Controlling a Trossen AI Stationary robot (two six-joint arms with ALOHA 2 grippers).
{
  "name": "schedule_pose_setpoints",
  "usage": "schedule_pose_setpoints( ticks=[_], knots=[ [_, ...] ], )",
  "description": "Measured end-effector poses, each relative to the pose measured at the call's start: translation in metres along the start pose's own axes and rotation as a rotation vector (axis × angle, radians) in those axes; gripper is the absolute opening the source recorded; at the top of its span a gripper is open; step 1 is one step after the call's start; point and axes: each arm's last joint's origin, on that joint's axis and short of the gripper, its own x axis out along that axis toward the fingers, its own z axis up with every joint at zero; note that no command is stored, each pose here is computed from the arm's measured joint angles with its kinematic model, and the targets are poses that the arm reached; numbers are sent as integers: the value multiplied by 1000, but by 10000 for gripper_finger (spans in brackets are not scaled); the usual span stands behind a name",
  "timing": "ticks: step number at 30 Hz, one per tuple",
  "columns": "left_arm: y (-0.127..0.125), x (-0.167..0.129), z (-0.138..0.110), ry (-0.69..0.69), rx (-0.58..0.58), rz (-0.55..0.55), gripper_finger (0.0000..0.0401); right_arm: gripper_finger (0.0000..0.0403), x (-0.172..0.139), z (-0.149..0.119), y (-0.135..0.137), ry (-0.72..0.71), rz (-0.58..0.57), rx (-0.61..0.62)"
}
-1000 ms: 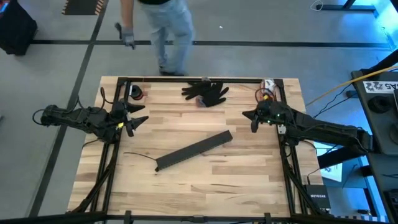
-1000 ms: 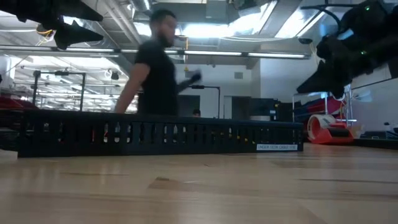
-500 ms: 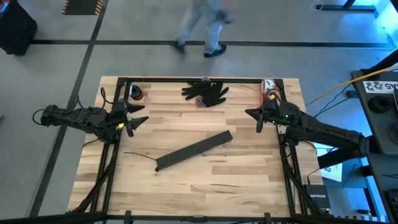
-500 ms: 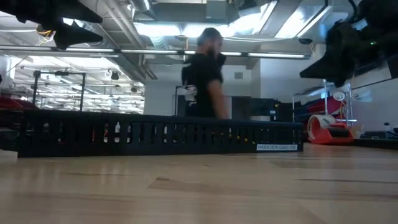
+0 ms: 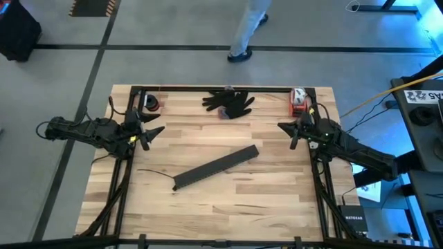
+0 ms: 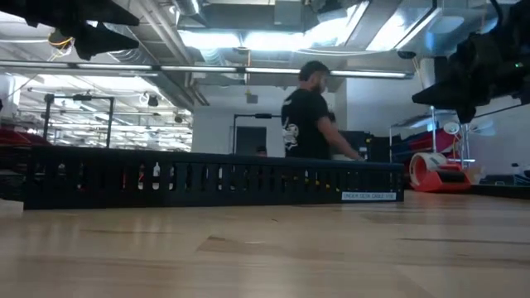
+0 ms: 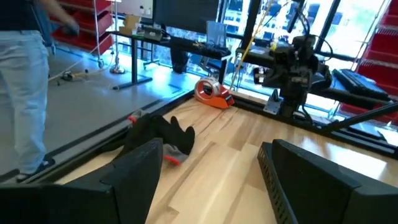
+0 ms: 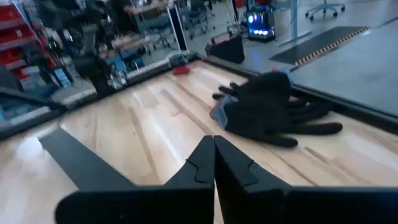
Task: Ziptie cables
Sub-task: Return to Home Position
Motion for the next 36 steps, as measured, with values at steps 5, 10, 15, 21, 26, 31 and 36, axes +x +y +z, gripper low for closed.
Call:
schedule_pose_setpoints(
  ticks=[5,10,15,21,26,31,36],
  knots=[
    [1,3,-13,-43,-30,-8,295,1,0,0,-1,-9,-24,-58],
    [10,-6,-24,-98,-71,-16,295,1,3,-5,-2,0,-16,-50],
    [17,-13,-24,-138,-50,6,295,1,3,-4,-2,-13,-30,-47],
    [19,-12,-31,-97,-32,71,295,1,4,-4,-3,-40,-44,-42],
    [20,-12,-32,-92,-31,106,295,1,4,-4,-3,-41,-44,-41],
    [20,-12,-32,-92,-32,102,295,1,4,-4,-3,-43,-51,-41],
    [19,-12,-35,-67,-14,82,295,1,4,-3,-3,-44,-54,-42]
  ],
)
